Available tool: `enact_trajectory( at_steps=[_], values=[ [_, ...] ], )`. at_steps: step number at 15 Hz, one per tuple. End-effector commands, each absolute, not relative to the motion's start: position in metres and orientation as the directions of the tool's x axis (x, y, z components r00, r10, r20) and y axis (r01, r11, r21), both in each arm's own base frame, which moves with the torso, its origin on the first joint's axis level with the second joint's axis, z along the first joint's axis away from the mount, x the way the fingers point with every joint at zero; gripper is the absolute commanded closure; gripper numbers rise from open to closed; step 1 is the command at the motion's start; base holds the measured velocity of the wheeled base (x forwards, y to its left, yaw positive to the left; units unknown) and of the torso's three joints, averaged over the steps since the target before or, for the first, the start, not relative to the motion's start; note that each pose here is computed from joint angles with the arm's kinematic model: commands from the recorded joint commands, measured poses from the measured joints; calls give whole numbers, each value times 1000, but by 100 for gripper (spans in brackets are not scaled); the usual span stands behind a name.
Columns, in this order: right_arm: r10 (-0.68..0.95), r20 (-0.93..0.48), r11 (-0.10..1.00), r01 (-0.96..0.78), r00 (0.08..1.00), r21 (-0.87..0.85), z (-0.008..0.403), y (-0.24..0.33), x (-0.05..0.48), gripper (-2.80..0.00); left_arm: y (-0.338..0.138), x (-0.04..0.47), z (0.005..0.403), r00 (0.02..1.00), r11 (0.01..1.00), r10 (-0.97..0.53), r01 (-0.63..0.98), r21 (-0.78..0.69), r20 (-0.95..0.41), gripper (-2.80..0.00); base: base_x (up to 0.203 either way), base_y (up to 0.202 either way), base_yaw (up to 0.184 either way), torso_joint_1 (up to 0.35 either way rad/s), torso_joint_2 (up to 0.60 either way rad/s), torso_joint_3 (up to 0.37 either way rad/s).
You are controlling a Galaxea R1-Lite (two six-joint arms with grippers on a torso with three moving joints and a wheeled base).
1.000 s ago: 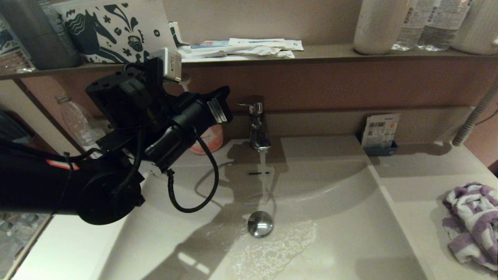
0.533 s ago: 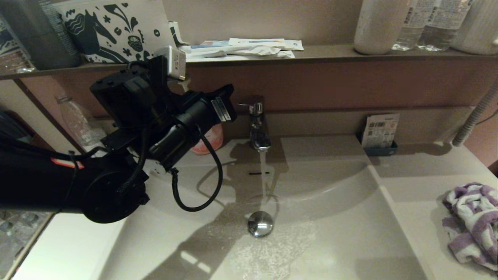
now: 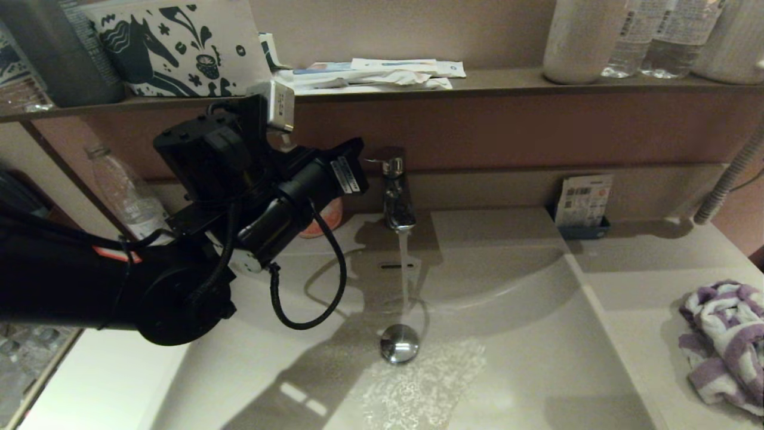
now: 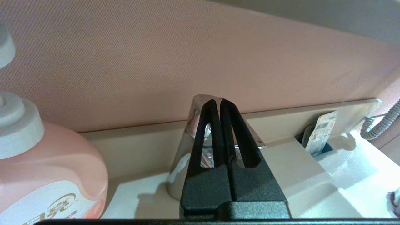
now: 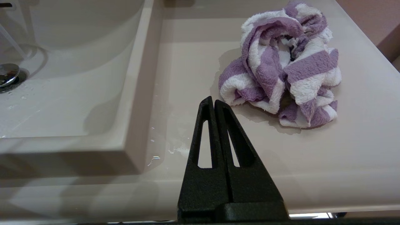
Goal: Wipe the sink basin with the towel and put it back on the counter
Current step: Turn off the faucet
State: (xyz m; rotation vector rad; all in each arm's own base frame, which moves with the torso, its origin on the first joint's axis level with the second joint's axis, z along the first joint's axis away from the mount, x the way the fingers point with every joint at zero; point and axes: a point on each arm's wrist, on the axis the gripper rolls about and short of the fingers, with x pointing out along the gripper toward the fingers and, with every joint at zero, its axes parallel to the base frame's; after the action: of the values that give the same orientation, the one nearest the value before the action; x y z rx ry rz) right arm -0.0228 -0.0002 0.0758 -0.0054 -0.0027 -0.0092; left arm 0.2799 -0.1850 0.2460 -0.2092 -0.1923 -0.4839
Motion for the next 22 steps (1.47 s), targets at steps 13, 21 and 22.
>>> enact_trajectory(
  at_steps=[13,21,22],
  values=[
    [-9,3,1000,9,1000,-6,76,0,-23,0,-206,287,217,857,855,-482,505,-119,181,0,0,0,0,0,0,0],
    [-9,3,1000,9,1000,-6,76,0,-23,0,-208,285,215,855,855,-488,509,-103,174,0,0,0,0,0,0,0],
    [-9,3,1000,9,1000,-6,76,0,-23,0,-205,280,222,852,853,-487,511,-106,191,0,0,0,0,0,0,0]
  ],
)
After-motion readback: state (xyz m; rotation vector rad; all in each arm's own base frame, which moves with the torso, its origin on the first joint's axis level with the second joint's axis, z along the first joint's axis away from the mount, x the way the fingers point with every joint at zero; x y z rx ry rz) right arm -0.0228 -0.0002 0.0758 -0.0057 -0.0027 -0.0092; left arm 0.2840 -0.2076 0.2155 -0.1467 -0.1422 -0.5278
